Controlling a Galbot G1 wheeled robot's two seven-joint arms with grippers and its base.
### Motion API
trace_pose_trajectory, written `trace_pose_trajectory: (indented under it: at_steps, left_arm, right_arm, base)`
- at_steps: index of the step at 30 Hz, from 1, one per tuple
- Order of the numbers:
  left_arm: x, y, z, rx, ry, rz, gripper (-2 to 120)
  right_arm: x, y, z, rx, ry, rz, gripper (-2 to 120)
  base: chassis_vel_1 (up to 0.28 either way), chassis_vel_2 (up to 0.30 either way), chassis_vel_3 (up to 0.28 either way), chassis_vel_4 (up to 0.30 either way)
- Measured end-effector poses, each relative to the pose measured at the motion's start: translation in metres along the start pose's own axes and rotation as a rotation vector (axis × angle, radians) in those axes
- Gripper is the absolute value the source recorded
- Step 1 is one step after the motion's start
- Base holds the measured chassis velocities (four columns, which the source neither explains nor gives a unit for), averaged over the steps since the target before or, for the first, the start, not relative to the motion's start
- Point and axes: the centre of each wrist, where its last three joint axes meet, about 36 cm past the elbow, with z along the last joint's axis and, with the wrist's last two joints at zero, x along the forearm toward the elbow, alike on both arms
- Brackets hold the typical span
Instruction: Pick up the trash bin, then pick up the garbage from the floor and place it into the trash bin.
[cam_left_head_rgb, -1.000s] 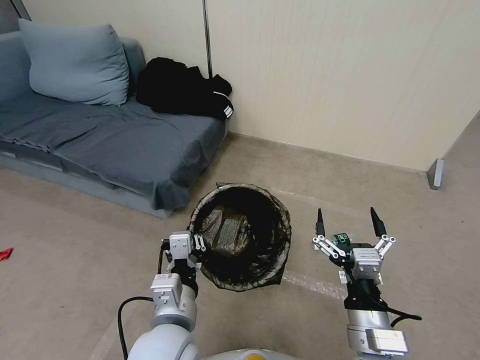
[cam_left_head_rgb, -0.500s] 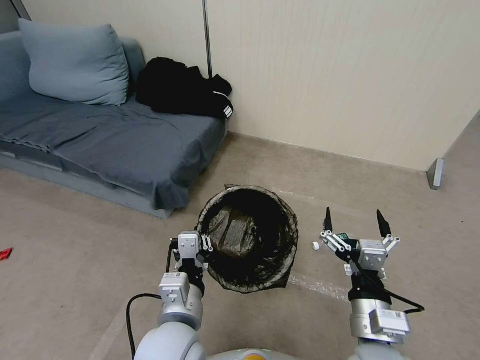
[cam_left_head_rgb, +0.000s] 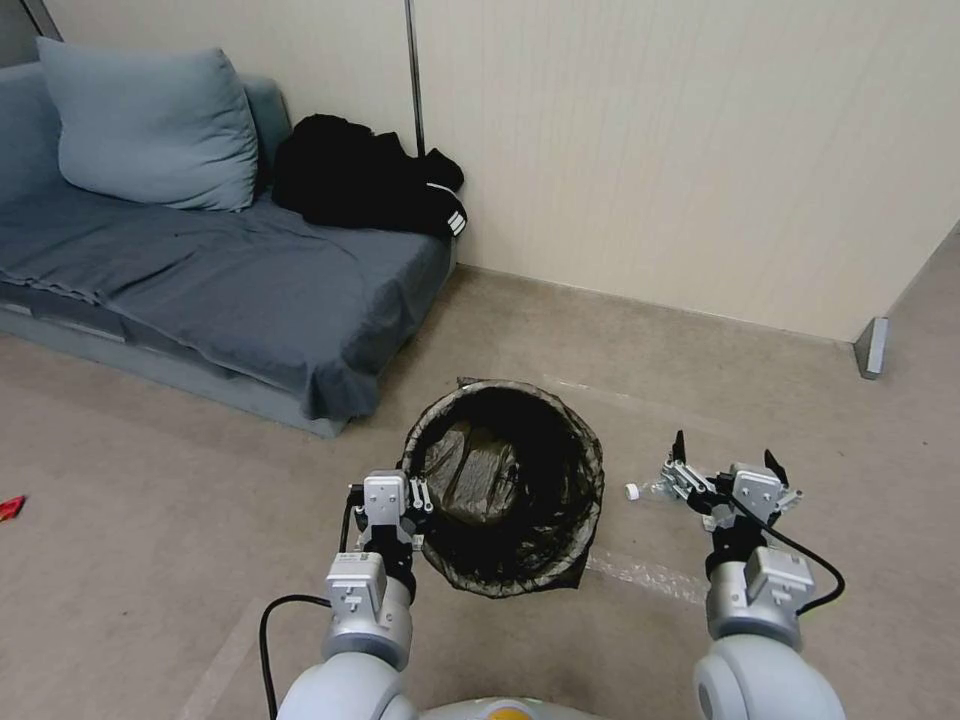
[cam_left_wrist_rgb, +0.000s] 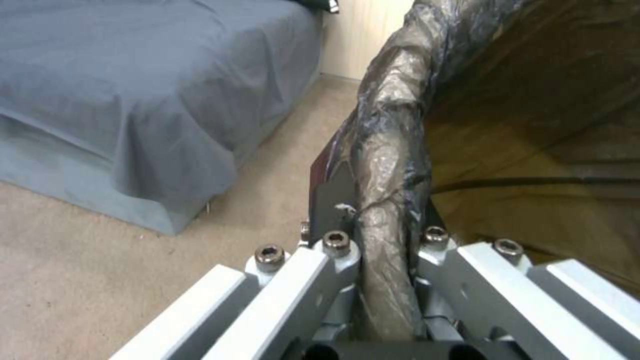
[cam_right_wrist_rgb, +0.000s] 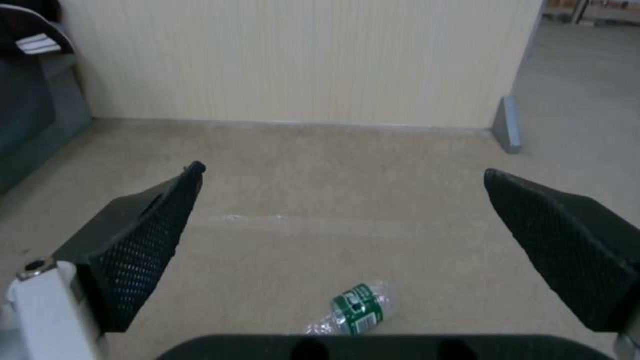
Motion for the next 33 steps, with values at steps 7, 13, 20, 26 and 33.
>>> trace_pose_trajectory:
  at_steps: [7,13,20,26,33]
  left_arm:
    - [0.002,-0.001,0.002,-0.006,0.005,0.001,0]
    - [0.002,-0.003,0.004,-0.012,0.008,0.002,0]
    - [0.004,-0.006,0.007,-0.019,0.013,0.009,0]
    - [0.006,-0.009,0.009,-0.025,0.014,0.016,0]
    - [0.006,-0.009,0.011,-0.030,0.015,0.018,0]
  right_arm:
    - [-0.007,0.002,0.006,-0.025,0.040,0.006,100]
    - [-0.028,0.008,0.022,-0.086,0.136,0.015,100]
    - [-0.072,0.022,0.058,-0.217,0.356,0.023,100]
    - [-0.100,0.031,0.079,-0.298,0.501,0.021,100]
    - [-0.107,0.033,0.084,-0.316,0.537,0.021,100]
  base:
    - [0.000,0.000,0.000,0.000]
    - [0.000,0.000,0.000,0.000]
    - [0.000,0.000,0.000,0.000]
    - [0.000,0.000,0.000,0.000]
    - [0.000,0.000,0.000,0.000]
